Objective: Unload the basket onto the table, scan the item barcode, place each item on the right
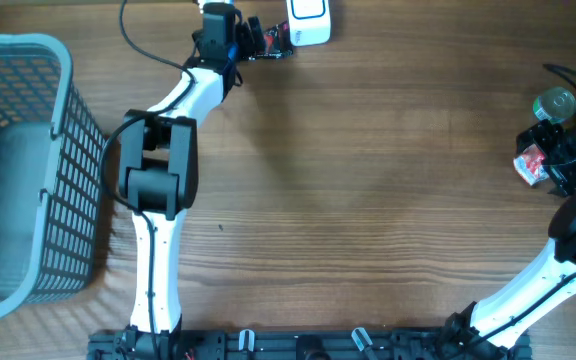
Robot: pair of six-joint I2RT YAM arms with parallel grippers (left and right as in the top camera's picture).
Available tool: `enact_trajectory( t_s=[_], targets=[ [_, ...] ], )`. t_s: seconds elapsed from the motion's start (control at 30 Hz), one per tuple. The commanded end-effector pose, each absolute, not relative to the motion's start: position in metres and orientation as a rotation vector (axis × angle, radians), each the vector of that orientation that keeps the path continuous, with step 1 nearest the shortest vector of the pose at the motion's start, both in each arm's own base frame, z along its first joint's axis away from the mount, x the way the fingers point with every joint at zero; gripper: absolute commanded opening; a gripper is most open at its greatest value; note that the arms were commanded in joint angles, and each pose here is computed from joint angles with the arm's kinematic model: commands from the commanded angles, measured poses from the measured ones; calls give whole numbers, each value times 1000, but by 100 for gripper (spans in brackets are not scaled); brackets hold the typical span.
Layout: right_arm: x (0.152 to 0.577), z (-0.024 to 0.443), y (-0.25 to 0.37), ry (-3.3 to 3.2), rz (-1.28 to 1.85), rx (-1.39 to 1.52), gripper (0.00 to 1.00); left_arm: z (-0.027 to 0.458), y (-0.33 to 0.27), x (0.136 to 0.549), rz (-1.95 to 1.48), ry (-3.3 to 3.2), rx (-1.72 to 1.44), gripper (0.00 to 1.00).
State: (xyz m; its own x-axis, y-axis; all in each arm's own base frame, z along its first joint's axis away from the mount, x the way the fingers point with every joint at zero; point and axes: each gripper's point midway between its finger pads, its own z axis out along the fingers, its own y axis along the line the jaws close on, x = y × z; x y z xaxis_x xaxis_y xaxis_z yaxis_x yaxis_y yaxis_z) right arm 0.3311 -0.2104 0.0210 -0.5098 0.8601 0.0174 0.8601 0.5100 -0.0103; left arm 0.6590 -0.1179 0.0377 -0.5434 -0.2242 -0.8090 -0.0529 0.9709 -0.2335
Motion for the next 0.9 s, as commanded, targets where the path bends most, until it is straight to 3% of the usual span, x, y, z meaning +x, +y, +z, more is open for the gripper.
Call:
enact_trajectory(
  t_s=[0.0, 0.53, 0.87],
  targets=[
    [333, 20, -209, -2712, -5, -1547, 100, 10, -113, 658, -151, 2158, -149, 100],
    [339, 20, -200, -2720, -74, -1534, 100, -62, -109, 604, 3, 2486, 108, 100],
    [339, 20, -200, -2720, -73, -1534, 100, -59, -138, 549, 33, 2688, 241, 100]
  ],
)
